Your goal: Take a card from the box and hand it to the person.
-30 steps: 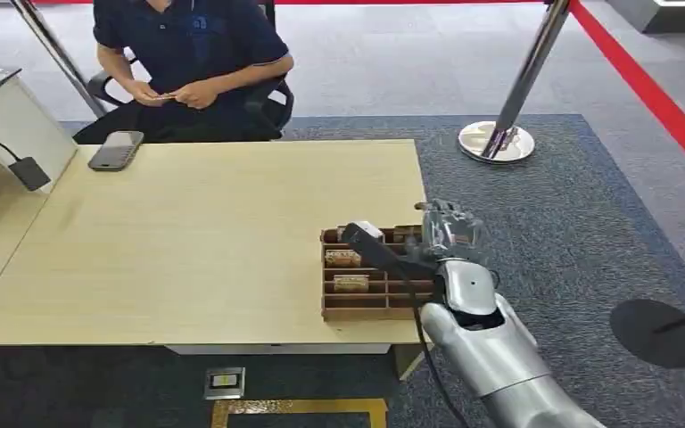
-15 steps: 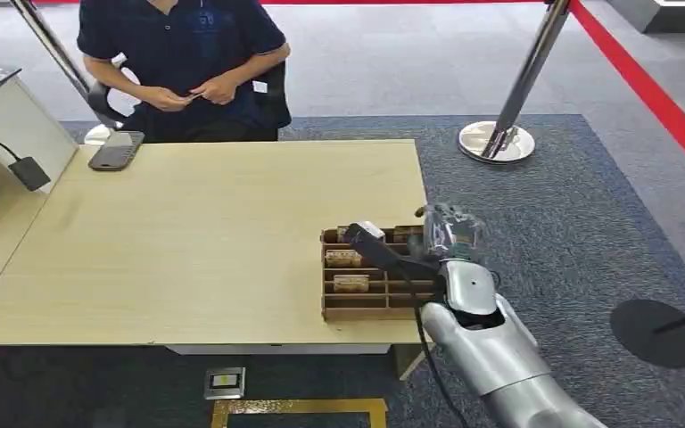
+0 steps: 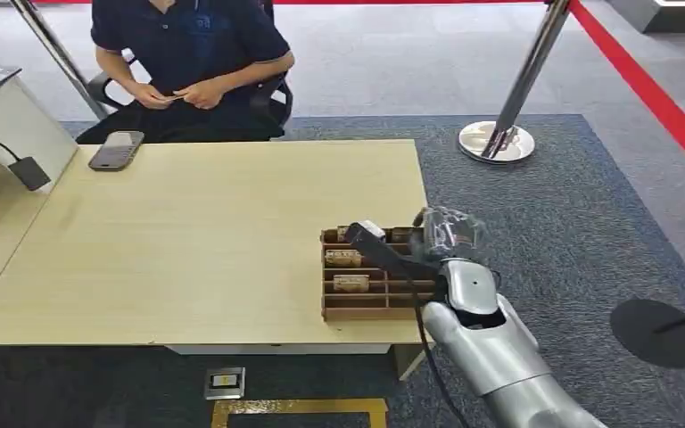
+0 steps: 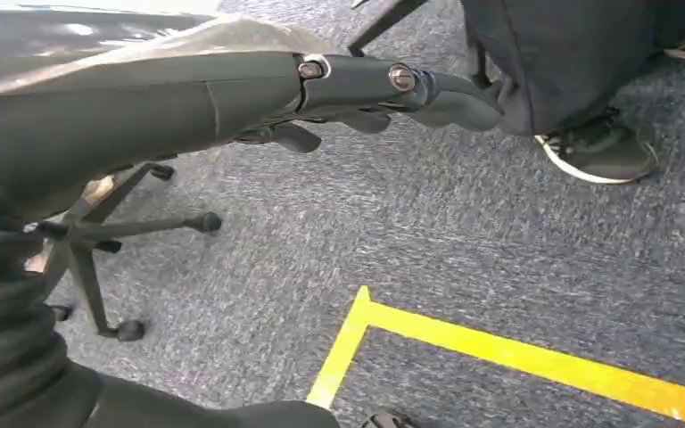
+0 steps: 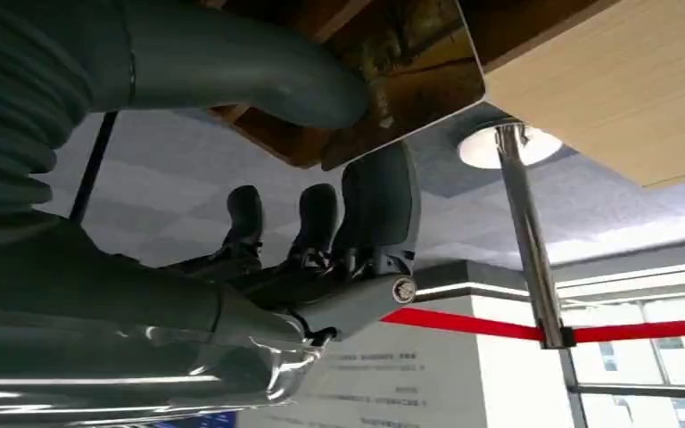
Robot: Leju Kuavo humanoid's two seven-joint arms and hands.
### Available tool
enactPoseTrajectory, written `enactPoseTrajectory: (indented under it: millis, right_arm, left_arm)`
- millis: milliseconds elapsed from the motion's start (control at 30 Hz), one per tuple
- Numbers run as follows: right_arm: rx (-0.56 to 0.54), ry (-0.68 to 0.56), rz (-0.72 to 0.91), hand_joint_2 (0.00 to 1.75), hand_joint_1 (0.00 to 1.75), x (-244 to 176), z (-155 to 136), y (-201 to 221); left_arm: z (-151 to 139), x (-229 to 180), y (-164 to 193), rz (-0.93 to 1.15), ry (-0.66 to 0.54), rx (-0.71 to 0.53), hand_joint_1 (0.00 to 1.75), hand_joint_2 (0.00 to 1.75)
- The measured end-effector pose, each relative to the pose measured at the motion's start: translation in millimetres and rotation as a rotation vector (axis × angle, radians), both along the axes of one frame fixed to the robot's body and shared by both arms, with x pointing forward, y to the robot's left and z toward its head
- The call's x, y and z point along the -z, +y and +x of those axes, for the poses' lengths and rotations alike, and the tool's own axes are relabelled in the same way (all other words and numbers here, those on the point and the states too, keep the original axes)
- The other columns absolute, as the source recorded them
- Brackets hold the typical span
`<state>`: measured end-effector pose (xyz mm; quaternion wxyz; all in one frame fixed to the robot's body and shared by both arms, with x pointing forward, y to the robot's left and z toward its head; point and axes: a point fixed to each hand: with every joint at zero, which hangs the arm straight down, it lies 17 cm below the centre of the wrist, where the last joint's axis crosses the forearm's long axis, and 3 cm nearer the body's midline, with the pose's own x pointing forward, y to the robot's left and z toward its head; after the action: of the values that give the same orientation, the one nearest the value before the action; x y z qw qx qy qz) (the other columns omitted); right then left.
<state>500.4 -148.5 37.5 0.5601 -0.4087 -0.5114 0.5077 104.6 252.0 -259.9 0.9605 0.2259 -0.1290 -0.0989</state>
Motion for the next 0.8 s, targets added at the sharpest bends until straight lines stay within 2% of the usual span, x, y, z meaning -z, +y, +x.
enactPoseTrajectory:
  millis: [33, 67, 200, 267, 367, 400, 433, 467, 533, 800]
  right_arm:
    - [-0.002, 0.001, 0.000, 1.75, 1.03, 0.2, -0.1, 0.4]
    - [-0.003, 0.002, 0.001, 1.75, 1.03, 0.4, -0.2, 0.6]
    - [-0.014, 0.011, 0.009, 1.75, 1.06, 1.6, -0.3, 3.0]
    - [-0.017, 0.012, 0.013, 1.75, 1.22, 1.8, -0.4, 3.9]
    - [-0.019, 0.015, 0.015, 1.75, 1.33, 2.2, -0.1, 5.0]
    - [-0.019, 0.015, 0.016, 1.75, 1.55, 1.6, 0.7, 4.9]
    - [-0.019, 0.013, 0.018, 1.75, 1.64, 0.4, 1.8, 5.0]
    - [-0.019, 0.013, 0.019, 1.75, 1.64, 0.5, 1.8, 5.2]
    - [-0.023, 0.013, 0.022, 1.75, 1.75, 0.7, 1.6, 6.3]
    - [-0.030, 0.012, 0.033, 1.75, 1.75, -0.1, 2.0, 8.5]
  left_arm:
    - [-0.3, 0.1, 0.3, 0.001, 0.003, 0.000, 0.00, 1.75]
    - [-0.7, 0.2, 0.4, 0.002, 0.005, 0.001, 0.00, 0.00]
    - [-0.5, 0.1, 0.3, 0.003, 0.006, 0.006, 0.00, 0.00]
    - [-0.4, 0.1, 0.2, 0.003, 0.005, 0.007, 0.00, 0.00]
    - [-0.3, 0.1, 0.2, 0.003, 0.005, 0.007, 0.00, 0.00]
    - [-0.3, 0.1, 0.2, 0.003, 0.005, 0.008, 0.00, 0.00]
    - [-0.3, 0.1, 0.2, 0.003, 0.005, 0.008, 0.00, 0.00]
    - [-0.1, 0.0, 0.2, 0.003, 0.005, 0.009, 0.00, 0.00]
    - [0.0, 0.0, 0.1, 0.003, 0.004, 0.010, 0.00, 0.00]
    - [0.1, 0.0, 0.1, 0.004, 0.004, 0.011, 0.00, 0.00]
